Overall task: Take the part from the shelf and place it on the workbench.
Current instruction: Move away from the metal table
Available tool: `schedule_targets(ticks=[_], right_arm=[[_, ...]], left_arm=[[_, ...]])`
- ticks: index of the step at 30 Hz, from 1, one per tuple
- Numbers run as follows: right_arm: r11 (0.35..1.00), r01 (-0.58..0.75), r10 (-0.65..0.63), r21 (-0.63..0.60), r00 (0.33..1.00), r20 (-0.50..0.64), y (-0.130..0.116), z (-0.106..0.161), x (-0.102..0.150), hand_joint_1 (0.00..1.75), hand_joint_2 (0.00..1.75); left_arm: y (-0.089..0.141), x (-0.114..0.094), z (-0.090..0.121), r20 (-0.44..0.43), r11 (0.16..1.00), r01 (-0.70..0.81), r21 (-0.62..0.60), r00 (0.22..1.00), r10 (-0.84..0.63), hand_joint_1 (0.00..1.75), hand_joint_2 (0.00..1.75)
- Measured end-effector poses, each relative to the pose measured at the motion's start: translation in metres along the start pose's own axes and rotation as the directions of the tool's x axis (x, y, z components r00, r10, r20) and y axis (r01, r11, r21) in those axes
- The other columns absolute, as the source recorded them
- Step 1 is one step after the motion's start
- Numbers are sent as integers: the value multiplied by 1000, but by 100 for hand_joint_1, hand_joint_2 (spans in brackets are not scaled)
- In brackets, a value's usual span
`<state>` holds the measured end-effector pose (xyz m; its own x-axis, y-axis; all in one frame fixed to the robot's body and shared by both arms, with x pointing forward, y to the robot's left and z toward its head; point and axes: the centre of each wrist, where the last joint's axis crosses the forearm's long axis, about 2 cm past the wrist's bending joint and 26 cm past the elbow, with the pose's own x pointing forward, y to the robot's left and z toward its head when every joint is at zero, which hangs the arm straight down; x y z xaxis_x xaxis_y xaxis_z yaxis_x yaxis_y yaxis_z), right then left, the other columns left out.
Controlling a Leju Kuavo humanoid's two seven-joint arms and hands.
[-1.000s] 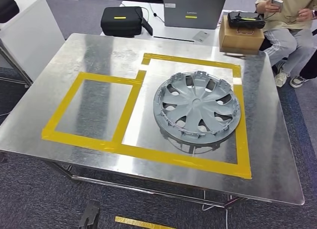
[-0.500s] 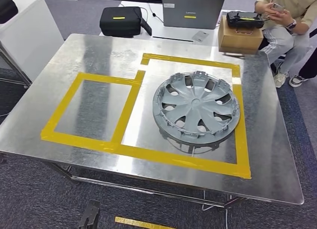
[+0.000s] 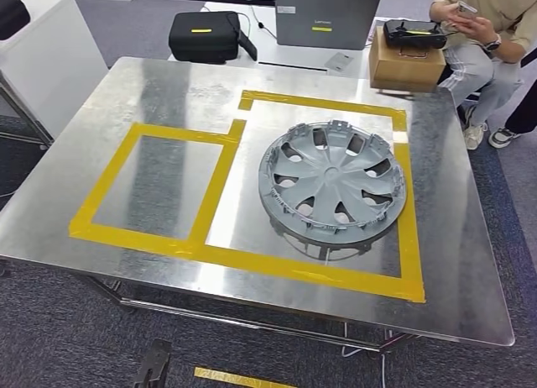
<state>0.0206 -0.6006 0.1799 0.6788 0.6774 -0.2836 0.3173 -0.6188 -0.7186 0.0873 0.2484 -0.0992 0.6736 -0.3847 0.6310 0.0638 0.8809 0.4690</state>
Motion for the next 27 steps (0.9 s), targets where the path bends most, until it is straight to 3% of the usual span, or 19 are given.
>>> schedule_targets(ticks=[6,11,22,27], right_arm=[[980,61,-32,191,988,-152,36,71,31,0,0],[931,152,-65,333,964,-256,51,115,61,0,0],[835,279,-91,474,920,-382,58,162,107,0,0],[766,379,-101,519,868,-486,60,190,134,0,0]], left_arm=[[0,0,0,-2,1000,13,-3,1000,-13,0,0],[1,0,0,-1,1000,18,-3,1000,-18,0,0],[3,-1,-1,-3,1000,23,4,1000,-23,0,0],[5,-2,-2,8,999,48,-1,999,-48,0,0]])
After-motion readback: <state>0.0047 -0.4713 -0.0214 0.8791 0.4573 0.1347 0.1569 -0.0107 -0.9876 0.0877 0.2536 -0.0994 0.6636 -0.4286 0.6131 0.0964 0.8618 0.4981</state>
